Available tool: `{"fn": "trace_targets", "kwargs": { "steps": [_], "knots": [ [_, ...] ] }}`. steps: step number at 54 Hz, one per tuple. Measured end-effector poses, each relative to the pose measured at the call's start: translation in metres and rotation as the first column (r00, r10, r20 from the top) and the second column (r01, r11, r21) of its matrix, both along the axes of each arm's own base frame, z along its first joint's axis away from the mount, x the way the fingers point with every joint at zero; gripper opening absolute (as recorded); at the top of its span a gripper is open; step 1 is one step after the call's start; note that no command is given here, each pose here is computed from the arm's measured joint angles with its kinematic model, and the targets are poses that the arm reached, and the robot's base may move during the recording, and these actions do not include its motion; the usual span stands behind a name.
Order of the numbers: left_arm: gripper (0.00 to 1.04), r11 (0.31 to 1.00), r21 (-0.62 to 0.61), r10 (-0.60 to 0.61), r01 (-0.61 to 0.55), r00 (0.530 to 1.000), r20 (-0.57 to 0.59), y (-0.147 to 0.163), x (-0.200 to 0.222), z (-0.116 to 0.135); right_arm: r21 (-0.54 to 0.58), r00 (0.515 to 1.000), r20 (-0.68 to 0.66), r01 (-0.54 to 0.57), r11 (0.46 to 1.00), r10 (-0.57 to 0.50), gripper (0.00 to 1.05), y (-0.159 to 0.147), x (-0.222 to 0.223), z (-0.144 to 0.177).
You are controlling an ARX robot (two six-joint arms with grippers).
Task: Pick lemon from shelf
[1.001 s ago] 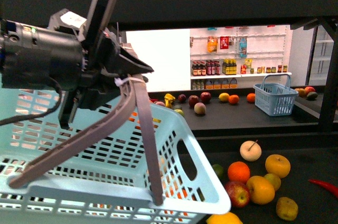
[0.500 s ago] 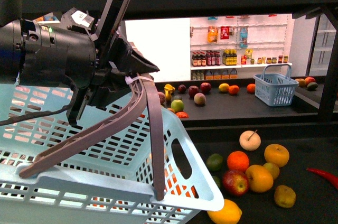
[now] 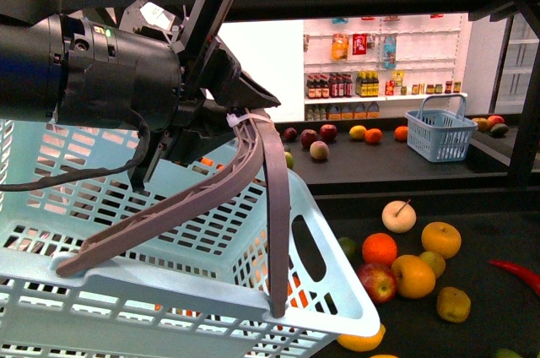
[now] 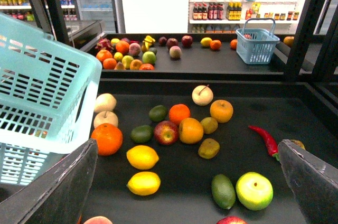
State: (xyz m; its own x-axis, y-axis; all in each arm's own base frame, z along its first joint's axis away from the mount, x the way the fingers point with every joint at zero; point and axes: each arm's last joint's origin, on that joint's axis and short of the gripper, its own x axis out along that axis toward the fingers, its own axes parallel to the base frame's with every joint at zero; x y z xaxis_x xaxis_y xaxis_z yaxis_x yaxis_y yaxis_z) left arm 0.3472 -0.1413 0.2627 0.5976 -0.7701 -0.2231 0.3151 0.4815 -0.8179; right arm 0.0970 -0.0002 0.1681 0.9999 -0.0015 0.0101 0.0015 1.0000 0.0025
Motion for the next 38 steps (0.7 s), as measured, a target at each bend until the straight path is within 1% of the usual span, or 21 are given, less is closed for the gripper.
{"fn": "trace_targets", "kwargs": {
  "steps": [24, 38],
  "knots": [
    [0.12, 1.000, 0.007, -0.025, 0.025, 1.000, -0.011, -0.013, -0.002, -0.005, 0.000, 1.000, 0.000, 0.000, 1.000, 0.000, 1.02, 0.000, 0.000, 0.000],
    [0.12, 0.998, 0.011, -0.054, 0.055, 0.998, -0.019, -0.027, -0.004, -0.009, 0.000, 1.000, 0.000, 0.000, 1.000, 0.000, 1.02, 0.000, 0.000, 0.000]
  ]
}}
